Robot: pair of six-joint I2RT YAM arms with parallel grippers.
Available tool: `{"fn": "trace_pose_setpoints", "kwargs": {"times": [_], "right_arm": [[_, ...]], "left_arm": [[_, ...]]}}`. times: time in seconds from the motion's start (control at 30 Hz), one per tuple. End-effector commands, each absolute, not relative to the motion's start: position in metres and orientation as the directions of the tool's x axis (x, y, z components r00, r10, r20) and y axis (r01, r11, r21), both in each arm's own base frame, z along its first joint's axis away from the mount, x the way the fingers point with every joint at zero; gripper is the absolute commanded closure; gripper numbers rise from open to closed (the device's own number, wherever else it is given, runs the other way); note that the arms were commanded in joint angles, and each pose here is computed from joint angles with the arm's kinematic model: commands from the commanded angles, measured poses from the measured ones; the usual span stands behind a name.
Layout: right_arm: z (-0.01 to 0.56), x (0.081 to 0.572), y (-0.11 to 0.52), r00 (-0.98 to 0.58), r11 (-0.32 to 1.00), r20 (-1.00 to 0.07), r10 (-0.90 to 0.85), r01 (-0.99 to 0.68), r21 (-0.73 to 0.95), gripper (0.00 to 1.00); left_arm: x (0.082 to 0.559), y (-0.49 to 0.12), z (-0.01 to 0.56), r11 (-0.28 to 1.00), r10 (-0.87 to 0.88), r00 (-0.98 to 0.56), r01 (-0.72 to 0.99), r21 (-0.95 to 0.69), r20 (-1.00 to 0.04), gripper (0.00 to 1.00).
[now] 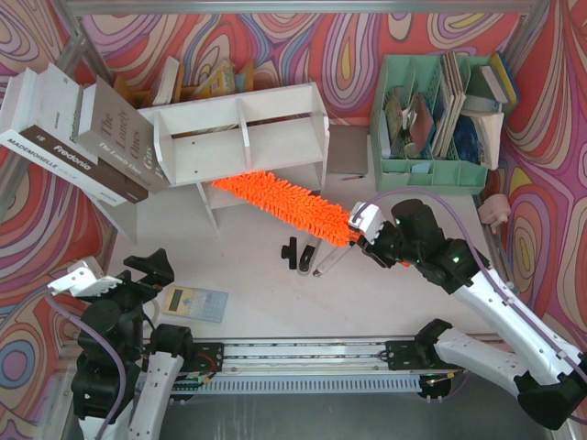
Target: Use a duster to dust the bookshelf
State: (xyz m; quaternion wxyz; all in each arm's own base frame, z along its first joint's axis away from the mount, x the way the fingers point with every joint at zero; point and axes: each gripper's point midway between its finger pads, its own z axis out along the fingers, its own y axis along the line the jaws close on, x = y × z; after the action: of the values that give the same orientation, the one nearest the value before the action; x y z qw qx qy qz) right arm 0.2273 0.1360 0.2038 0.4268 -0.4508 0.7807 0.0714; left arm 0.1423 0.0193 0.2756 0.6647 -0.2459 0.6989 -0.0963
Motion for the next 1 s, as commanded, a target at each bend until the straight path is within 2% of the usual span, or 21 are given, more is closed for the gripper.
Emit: {"fn": "trace_pose_setpoints", "kwargs": {"times": [0.0,0.4,0.57,0.8,0.97], "right_arm": [[0.231,0.240,0.154,-0.204,0.645,-0.830,-0.518,-0.731,-0.223,1.00],[0.222,0.247,0.151,-0.274,0.760,-0.879,-0.390,-0.635,-0.140,1.00],[0.217,0.241,0.153,-0.272,0.739,-0.875,-0.401,-0.660,-0.134,1.00],[0.207,0.251,0.145,-0.310,0.777,-0.858,-0.410,-0.612,-0.150,1.00],[0.219,0.258,0.145,-0.317,0.828,-0.893,-0.319,-0.551,-0.100,1.00]], "left_arm": [[0.143,0.021,0.276,0.856,-0.474,0.017,-0.224,-0.465,-0.880,0.01],[0.144,0.022,0.275,0.856,-0.473,0.014,-0.229,-0.464,-0.881,0.01],[0.144,0.022,0.275,0.856,-0.472,0.011,-0.232,-0.462,-0.881,0.01],[0.145,0.022,0.275,0.856,-0.472,0.010,-0.234,-0.461,-0.881,0.02],[0.145,0.022,0.274,0.856,-0.472,0.008,-0.234,-0.461,-0.882,0.01]]}}
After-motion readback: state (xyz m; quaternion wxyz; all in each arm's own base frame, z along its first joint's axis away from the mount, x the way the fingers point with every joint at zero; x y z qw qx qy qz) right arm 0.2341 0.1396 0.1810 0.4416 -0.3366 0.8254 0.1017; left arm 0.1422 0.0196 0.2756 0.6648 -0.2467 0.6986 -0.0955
